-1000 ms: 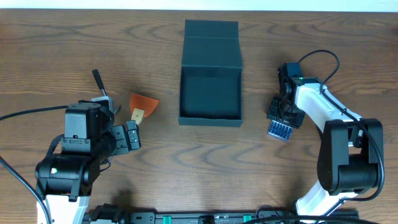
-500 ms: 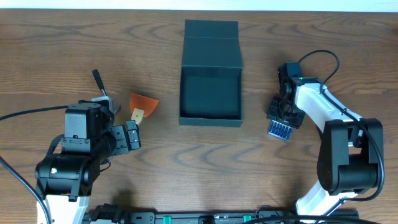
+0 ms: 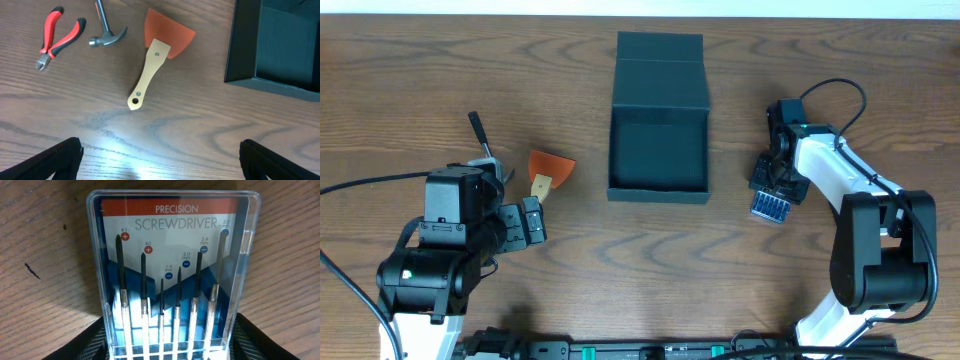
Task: Pack container
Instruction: 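Lower the right gripper and grasp the screwdriver set case, then lift the case with the right gripper and carry it into the black box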
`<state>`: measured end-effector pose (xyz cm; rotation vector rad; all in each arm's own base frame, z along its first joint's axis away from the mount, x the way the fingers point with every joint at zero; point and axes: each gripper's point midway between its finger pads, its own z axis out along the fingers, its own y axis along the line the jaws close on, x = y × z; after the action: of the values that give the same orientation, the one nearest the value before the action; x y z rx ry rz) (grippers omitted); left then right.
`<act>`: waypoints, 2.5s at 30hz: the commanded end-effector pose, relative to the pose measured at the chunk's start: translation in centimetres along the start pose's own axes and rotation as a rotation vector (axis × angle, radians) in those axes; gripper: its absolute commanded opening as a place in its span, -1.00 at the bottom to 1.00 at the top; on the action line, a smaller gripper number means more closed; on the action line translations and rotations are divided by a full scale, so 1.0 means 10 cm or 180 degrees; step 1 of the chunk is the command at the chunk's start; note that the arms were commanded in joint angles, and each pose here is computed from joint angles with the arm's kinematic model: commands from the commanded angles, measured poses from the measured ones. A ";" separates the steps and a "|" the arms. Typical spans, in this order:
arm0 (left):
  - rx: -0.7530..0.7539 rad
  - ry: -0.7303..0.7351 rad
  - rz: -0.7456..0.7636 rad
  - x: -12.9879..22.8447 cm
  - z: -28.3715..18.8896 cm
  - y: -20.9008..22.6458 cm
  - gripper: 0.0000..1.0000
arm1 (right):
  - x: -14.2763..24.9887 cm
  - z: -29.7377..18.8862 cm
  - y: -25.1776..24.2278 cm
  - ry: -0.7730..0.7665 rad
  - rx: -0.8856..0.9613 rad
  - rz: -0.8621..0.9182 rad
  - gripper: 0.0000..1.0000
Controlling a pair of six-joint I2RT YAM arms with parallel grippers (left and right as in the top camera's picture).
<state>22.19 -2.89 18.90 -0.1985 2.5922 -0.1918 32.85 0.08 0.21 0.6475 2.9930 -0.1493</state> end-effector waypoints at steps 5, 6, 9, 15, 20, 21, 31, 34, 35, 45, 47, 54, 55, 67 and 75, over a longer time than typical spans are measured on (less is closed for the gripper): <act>-0.0027 -0.0079 -0.0053 -0.07 -0.06 0.01 0.97 | 0.06 0.08 0.01 0.0072 -0.0037 -0.0016 -0.97; -0.0027 -0.0080 -0.0052 -0.07 -0.06 0.01 0.97 | 0.06 0.07 0.01 0.0069 -0.0039 -0.0017 -0.97; -0.0027 -0.0080 -0.0052 -0.07 -0.06 0.01 0.97 | 0.05 0.05 0.01 0.0046 -0.0047 -0.0079 -0.98; -0.0027 -0.0080 -0.0052 -0.07 -0.06 0.01 0.97 | 0.01 -0.08 0.06 -0.0081 -0.0089 -0.0218 -0.97; -0.0028 -0.0080 -0.0052 -0.07 -0.06 0.01 0.97 | 0.01 -0.21 0.15 -0.0196 -0.0151 -0.0324 -0.97; -0.0028 -0.0080 -0.0052 -0.07 -0.06 0.01 0.97 | 0.01 -0.23 0.16 -0.0213 -0.0161 -0.0348 -0.97; -0.0028 -0.0080 -0.0040 -0.07 -0.06 0.01 0.97 | 0.02 -0.36 0.24 -0.0312 -0.0218 -0.0450 -0.98; -0.0029 -0.0080 -0.0041 -0.07 -0.06 0.01 0.97 | -0.01 -0.43 0.23 -0.0386 -0.0233 -0.0440 -0.97; -0.0028 -0.0080 -0.0040 -0.07 -0.06 0.01 0.97 | -0.02 -0.45 0.23 -0.0410 -0.0242 -0.0442 -0.97; -0.0028 -0.0080 -0.0040 -0.07 -0.06 0.01 0.97 | -0.11 -0.74 0.22 -0.0693 -0.0313 -0.0604 -0.98; -0.0028 -0.0080 -0.0040 -0.07 -0.06 0.01 0.99 | -0.12 -0.85 0.25 -0.0762 -0.0338 -0.0721 -0.98; -0.0030 -0.0080 0.0034 -0.07 -0.06 0.01 0.97 | -0.14 -1.39 0.57 -0.1119 -0.0502 -0.1370 -0.98; -0.0030 -0.0080 0.0033 -0.07 -0.06 0.01 0.97 | -0.14 -1.48 0.64 -0.1174 -0.0529 -0.1480 -0.97; -0.0029 -0.0080 0.0032 -0.07 -0.06 0.01 0.97 | 0.26 -2.10 1.53 -0.1767 -0.0759 -0.3253 -0.98; -0.0028 -0.0079 0.0032 -0.07 -0.06 0.01 0.96 | 0.54 -2.01 2.00 -0.1943 -0.0724 -0.4238 -0.98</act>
<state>22.18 -2.88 18.89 -0.1883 2.5930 -0.1883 34.72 21.49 18.38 -1.0665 2.3168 -0.0054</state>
